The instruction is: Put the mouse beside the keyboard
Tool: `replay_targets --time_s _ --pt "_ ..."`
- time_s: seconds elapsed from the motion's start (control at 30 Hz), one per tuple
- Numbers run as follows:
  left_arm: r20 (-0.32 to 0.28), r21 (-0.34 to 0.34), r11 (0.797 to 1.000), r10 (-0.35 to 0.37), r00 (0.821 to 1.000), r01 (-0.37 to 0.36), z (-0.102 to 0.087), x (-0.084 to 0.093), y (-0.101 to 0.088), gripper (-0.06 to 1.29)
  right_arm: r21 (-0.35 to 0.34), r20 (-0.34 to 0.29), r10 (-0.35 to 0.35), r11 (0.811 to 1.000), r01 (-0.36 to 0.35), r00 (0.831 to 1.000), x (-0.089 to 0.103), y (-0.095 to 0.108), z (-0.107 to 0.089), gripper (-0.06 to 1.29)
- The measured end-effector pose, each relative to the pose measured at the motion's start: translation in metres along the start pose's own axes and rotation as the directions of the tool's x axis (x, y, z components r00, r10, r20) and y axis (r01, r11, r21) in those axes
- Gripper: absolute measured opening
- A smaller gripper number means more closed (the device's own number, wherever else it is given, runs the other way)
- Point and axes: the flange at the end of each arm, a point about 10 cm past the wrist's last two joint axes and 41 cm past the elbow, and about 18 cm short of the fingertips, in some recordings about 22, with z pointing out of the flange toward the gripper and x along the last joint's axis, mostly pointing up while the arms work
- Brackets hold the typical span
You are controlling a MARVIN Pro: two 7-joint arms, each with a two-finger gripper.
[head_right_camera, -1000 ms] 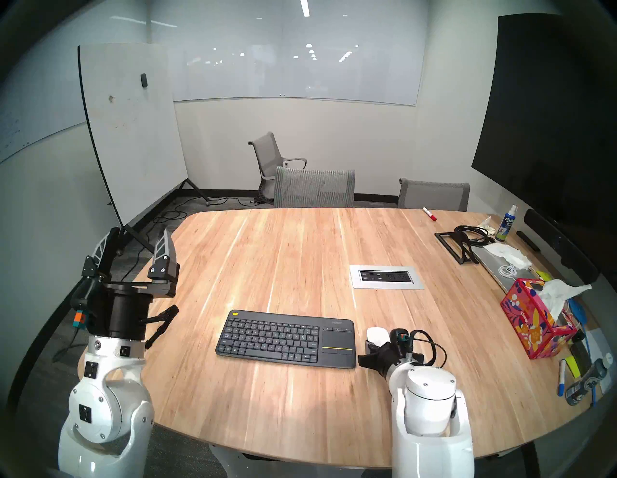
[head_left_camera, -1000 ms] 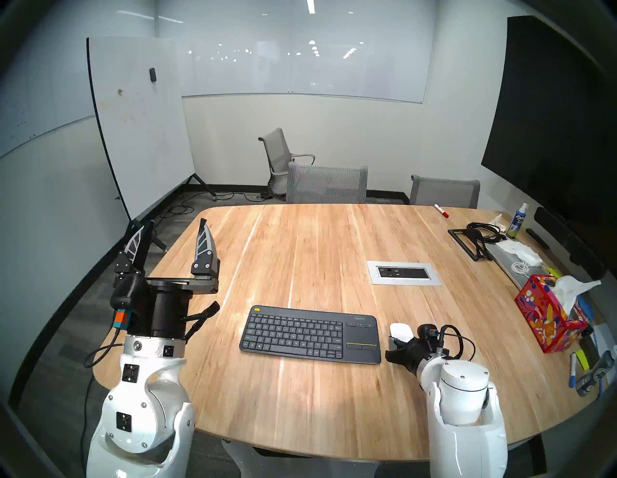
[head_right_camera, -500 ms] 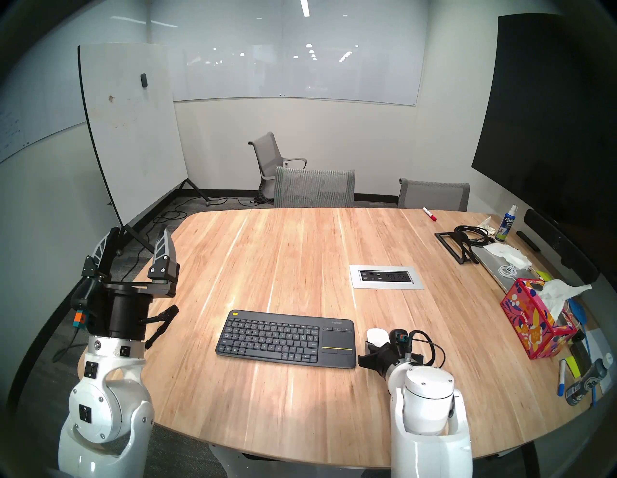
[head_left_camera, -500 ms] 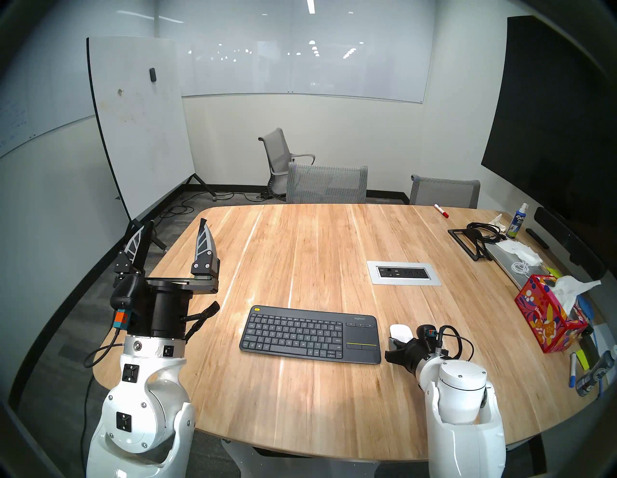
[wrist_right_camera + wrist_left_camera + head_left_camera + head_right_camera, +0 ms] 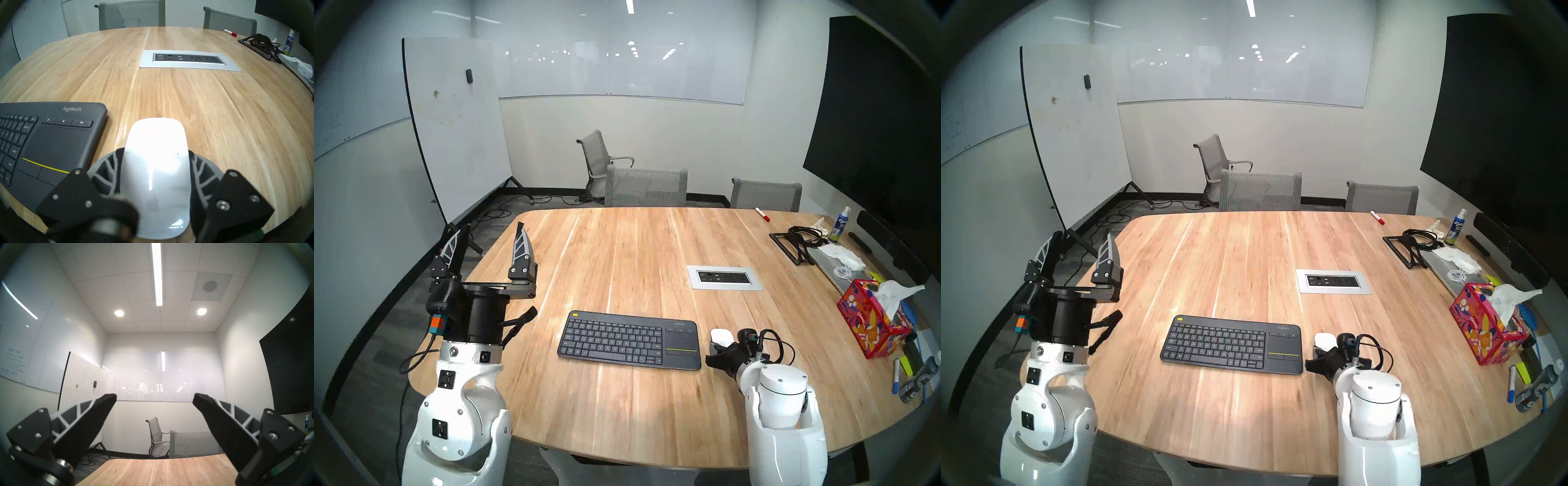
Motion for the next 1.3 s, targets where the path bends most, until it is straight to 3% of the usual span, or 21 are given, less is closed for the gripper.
replay_targets --time_s 0.17,0.43,0.57,0.63,0.7,1.3 --pt "0.0 0.0 1.0 0.0 1.0 0.0 0.0 0.0 0.0 1.25 -0.003 0.0 -0.002 1.0 0.002 1.0 0.0004 0.0002 0.0014 0.57" --pt "0.0 0.0 1.0 0.0 1.0 0.0 0.0 0.0 0.0 1.25 -0.009 0.009 -0.003 1.0 0.003 1.0 -0.0017 0.0003 0.005 0.73" --pt "0.0 0.0 1.0 0.0 1.0 0.0 0.0 0.0 0.0 1.25 -0.01 0.01 -0.002 1.0 0.002 1.0 -0.0011 -0.0002 0.0065 0.86" --pt "0.0 0.0 1.0 0.0 1.0 0.0 0.0 0.0 0.0 1.25 -0.012 0.012 -0.002 1.0 0.002 1.0 -0.0005 -0.0005 0.0071 1.15" --pt "0.0 0.0 1.0 0.0 1.0 0.0 0.0 0.0 0.0 1.25 -0.012 0.013 -0.002 1.0 0.002 1.0 0.0 -0.0008 0.0076 1.19" --pt "0.0 0.0 1.0 0.0 1.0 0.0 0.0 0.0 0.0 1.25 -0.02 -0.02 -0.002 1.0 0.002 1.0 0.0035 -0.004 0.0044 1.19"
